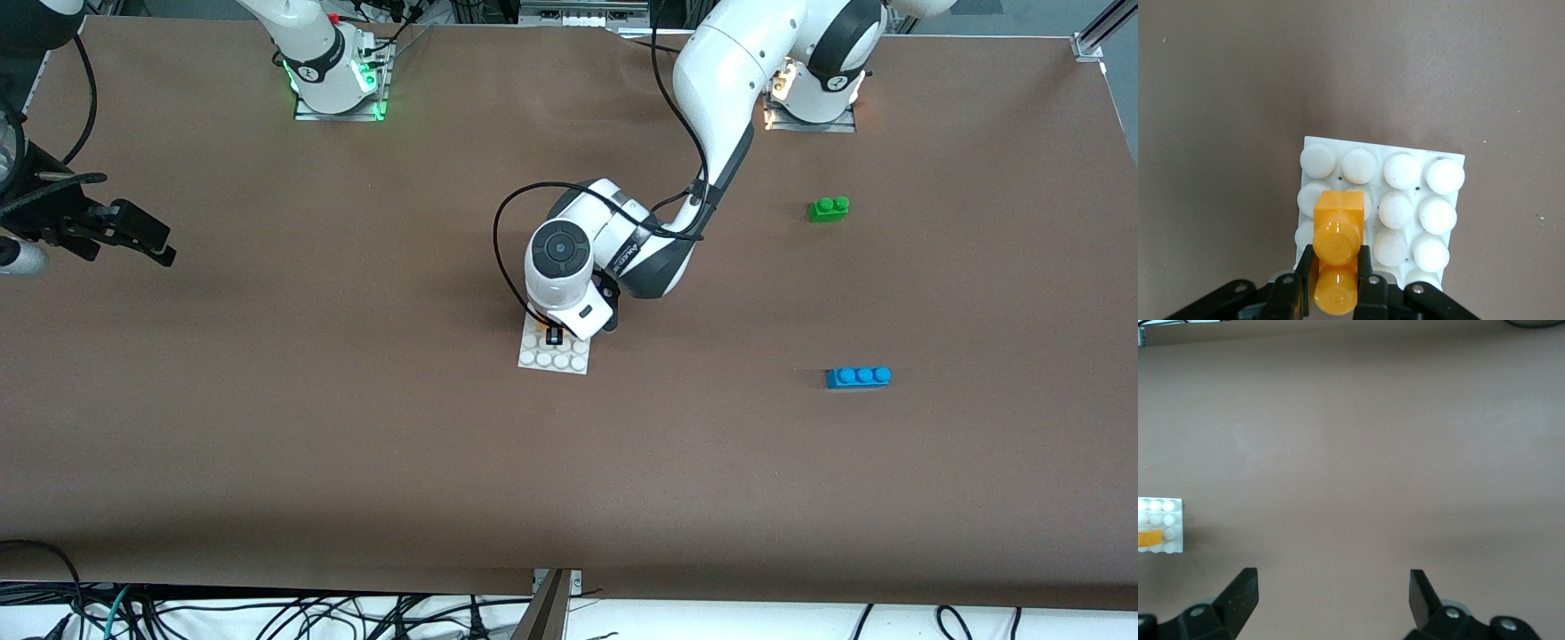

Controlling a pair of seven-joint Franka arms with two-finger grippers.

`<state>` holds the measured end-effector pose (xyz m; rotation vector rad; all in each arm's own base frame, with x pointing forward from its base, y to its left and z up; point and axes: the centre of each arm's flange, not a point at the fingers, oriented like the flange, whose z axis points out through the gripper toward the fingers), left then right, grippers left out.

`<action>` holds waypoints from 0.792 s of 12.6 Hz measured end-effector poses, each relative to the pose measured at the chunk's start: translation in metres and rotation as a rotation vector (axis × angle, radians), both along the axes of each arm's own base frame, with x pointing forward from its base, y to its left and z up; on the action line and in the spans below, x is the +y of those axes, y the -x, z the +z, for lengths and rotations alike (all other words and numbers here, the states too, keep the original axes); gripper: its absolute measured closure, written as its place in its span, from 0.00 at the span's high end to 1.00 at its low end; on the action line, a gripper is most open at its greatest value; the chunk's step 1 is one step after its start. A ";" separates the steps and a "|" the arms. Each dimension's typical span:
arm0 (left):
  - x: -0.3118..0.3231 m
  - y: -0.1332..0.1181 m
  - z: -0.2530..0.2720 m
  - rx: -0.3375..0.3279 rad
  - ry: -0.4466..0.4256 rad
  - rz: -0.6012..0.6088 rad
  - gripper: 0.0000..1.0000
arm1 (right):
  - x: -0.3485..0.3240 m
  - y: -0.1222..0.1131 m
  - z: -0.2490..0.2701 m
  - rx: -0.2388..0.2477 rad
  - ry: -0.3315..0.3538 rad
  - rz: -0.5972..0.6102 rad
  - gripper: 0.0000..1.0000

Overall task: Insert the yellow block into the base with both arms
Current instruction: 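Press the yellow brick down onto the base studs with the left gripper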

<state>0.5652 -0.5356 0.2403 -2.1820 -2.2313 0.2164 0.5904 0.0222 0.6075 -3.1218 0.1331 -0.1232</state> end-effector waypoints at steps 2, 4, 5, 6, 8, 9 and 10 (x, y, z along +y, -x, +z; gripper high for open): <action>0.000 0.000 0.000 0.000 0.000 0.001 0.28 | -0.003 0.000 0.001 -0.002 0.005 -0.003 1.00; 0.000 0.000 0.000 -0.001 -0.001 0.002 0.28 | -0.004 0.000 0.001 -0.002 0.008 -0.003 1.00; 0.000 -0.001 0.000 -0.002 -0.002 0.003 0.28 | -0.004 0.000 0.001 -0.002 0.009 -0.002 1.00; 0.001 -0.001 0.000 -0.004 -0.003 0.004 0.28 | -0.004 0.000 0.001 -0.002 0.009 -0.002 1.00; 0.002 -0.003 0.000 -0.007 -0.004 0.006 0.28 | -0.004 0.000 0.002 -0.002 0.009 -0.002 1.00; 0.003 -0.004 -0.001 -0.010 -0.005 0.008 0.28 | -0.004 0.000 0.002 -0.002 0.009 -0.002 1.00; 0.004 -0.005 -0.005 -0.016 -0.004 0.011 0.28 | -0.004 0.000 0.001 -0.002 0.009 -0.002 1.00</action>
